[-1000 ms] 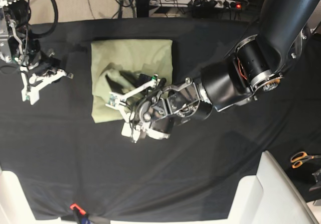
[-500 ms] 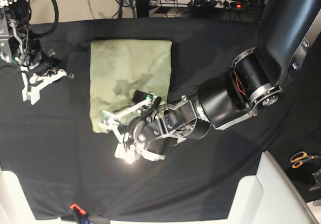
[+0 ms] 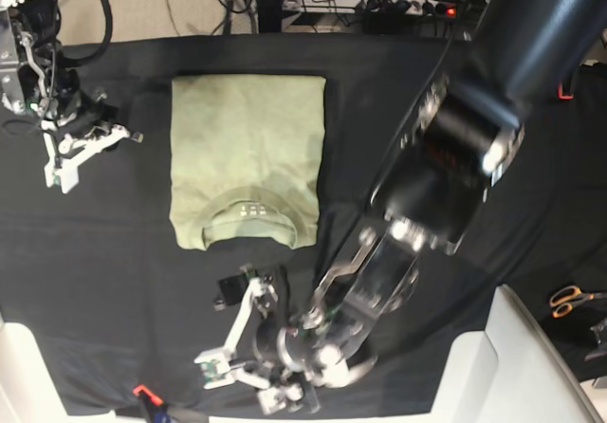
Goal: Fold the T-shirt properly
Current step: 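Drag the stack with the left gripper to square it on the table, then smooth the stack's edges with both grippers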
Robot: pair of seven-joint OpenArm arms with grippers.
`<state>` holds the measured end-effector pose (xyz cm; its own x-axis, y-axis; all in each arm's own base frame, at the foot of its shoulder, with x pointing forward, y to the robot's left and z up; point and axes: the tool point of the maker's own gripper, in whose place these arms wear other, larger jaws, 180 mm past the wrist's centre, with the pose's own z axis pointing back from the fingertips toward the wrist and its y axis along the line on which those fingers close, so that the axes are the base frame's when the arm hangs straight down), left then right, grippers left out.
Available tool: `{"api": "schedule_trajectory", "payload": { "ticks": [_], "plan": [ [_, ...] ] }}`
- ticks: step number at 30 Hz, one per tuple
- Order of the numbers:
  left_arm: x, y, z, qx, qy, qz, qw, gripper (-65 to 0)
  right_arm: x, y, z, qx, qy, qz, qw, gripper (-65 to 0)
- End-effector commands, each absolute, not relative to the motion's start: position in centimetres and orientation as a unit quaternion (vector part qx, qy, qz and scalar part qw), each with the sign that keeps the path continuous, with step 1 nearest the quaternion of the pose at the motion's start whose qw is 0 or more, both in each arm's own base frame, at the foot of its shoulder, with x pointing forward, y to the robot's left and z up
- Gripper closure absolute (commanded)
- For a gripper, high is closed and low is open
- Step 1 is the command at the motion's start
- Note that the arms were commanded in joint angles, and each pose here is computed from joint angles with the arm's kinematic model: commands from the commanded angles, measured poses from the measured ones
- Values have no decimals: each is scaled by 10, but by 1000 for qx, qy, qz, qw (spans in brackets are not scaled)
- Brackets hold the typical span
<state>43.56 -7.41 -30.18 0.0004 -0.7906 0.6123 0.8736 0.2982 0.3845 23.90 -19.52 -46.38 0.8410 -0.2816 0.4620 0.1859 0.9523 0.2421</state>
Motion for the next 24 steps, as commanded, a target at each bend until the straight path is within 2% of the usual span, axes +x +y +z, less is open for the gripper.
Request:
{"api": "schedule_trajectory", "payload": {
  "ticks": [1,2,5,6,11,16,24],
  "plan": [
    [423,-75,-298,-62,-398,-596,695,-527,250,-181,-449,115,-277,-88,950,-6],
    [405,-65,-308,-64,-392,-596,698,-421,250,-165,-445,133,-280,-56,949,-6],
    [341,-56,-334,-91,-386,-598,696,-23,244,-130,-435,169,-282,11,944,-6],
    [322,-52,-343,-97,-380,-595,701,0,241,-120,-434,177,-281,23,943,-6],
    [259,-36,-382,-134,-340,-564,740,0,224,-74,-430,218,-266,72,936,-6],
    [231,-35,-403,-156,-309,-557,755,0,205,-43,-436,247,-243,89,934,-6],
    [200,-35,-442,-200,-270,-538,773,0,185,-43,-467,238,-200,82,947,-6]
  ]
}}
